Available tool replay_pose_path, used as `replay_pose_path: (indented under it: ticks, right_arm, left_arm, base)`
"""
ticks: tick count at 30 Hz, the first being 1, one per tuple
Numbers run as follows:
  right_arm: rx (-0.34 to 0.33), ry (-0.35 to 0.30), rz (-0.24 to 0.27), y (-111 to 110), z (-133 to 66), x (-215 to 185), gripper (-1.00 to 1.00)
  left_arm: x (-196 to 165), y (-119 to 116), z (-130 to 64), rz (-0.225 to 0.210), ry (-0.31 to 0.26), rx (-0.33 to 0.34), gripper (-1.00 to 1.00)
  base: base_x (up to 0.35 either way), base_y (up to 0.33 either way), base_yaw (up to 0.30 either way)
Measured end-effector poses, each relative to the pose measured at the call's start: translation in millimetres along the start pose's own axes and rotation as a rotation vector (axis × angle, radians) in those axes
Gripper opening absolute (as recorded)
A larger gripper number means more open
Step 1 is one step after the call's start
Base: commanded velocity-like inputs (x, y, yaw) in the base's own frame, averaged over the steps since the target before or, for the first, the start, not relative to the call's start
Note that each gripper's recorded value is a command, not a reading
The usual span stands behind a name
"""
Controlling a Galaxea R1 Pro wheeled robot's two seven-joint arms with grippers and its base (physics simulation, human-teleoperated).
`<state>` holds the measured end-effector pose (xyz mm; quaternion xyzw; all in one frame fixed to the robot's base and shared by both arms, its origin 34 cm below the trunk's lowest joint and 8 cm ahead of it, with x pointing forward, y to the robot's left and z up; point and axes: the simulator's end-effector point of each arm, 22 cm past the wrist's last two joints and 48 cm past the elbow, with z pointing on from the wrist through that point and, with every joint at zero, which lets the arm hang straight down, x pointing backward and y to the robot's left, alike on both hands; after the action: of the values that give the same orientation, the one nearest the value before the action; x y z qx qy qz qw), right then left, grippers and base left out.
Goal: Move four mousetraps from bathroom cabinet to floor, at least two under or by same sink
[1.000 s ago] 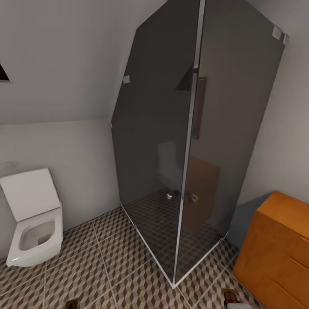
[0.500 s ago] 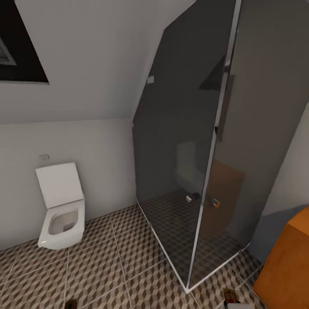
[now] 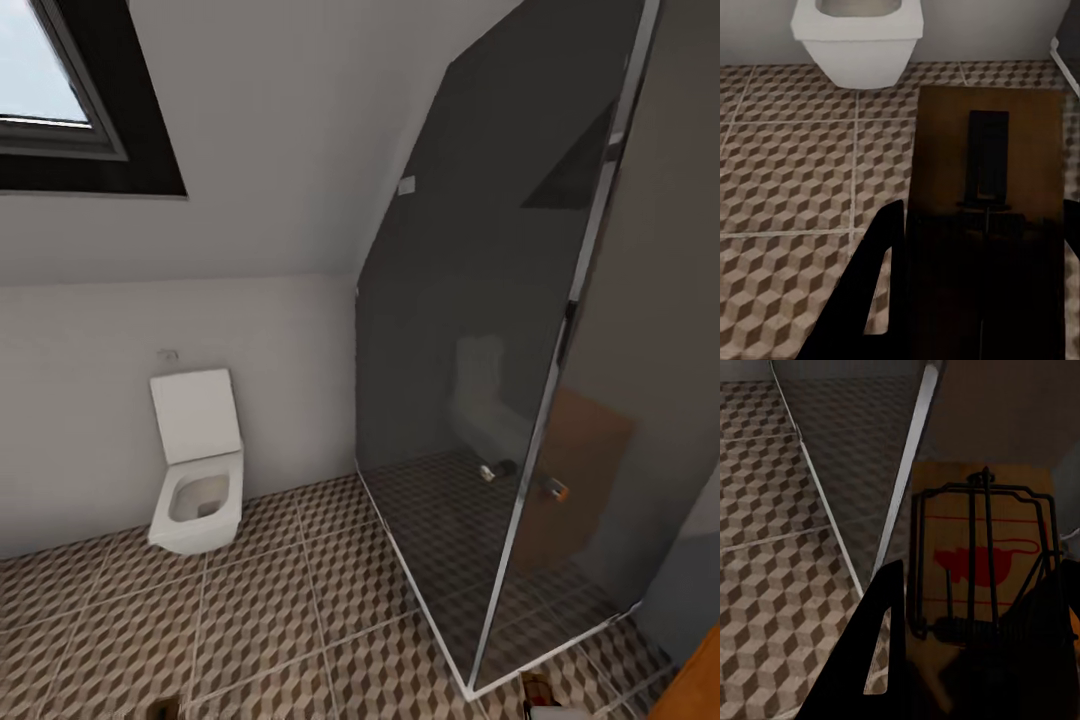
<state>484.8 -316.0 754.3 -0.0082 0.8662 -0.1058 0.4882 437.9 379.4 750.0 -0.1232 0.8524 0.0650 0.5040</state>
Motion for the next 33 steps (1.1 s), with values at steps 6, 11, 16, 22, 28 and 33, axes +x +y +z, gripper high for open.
replay_pose_path:
  ticks: [6,11,16,22,28,33]
  right_arm:
    - [0.000,0.000,0.000,0.0,0.0,0.1,-1.00]
    - [0.002,0.002,0.002,-0.4,0.0,0.4,-1.00]
    - [-0.001,0.002,0.001,0.1,0.0,0.4,-1.00]
    - [-0.003,0.002,0.001,0.7,0.0,0.4,-1.00]
    - [-0.008,0.002,0.000,1.7,0.0,0.5,-1.00]
    - [-0.010,0.002,0.000,2.1,-0.2,0.4,-1.00]
  left_arm:
    - [1.1,-3.6,-0.4,-0.002,0.002,0.004,-1.00]
    - [2.3,-9.1,-1.0,-0.007,0.003,0.010,-1.00]
    - [1.9,-11.3,-1.3,-0.010,-0.001,0.011,-1.00]
    - [0.8,-11.8,-1.1,-0.009,-0.005,0.013,-1.00]
    - [-0.9,-11.6,-0.7,-0.009,-0.011,0.012,-1.00]
    - [-0.3,-12.4,-0.9,-0.010,-0.009,0.014,-1.00]
  base:
    - [0.000,0.000,0.286]
    - [0.000,0.000,0.299]
    - [0.000,0.000,0.300]
    - [0.000,0.000,0.300]
    - [0.000,0.000,0.156]
    - [0.075,0.065,0.019]
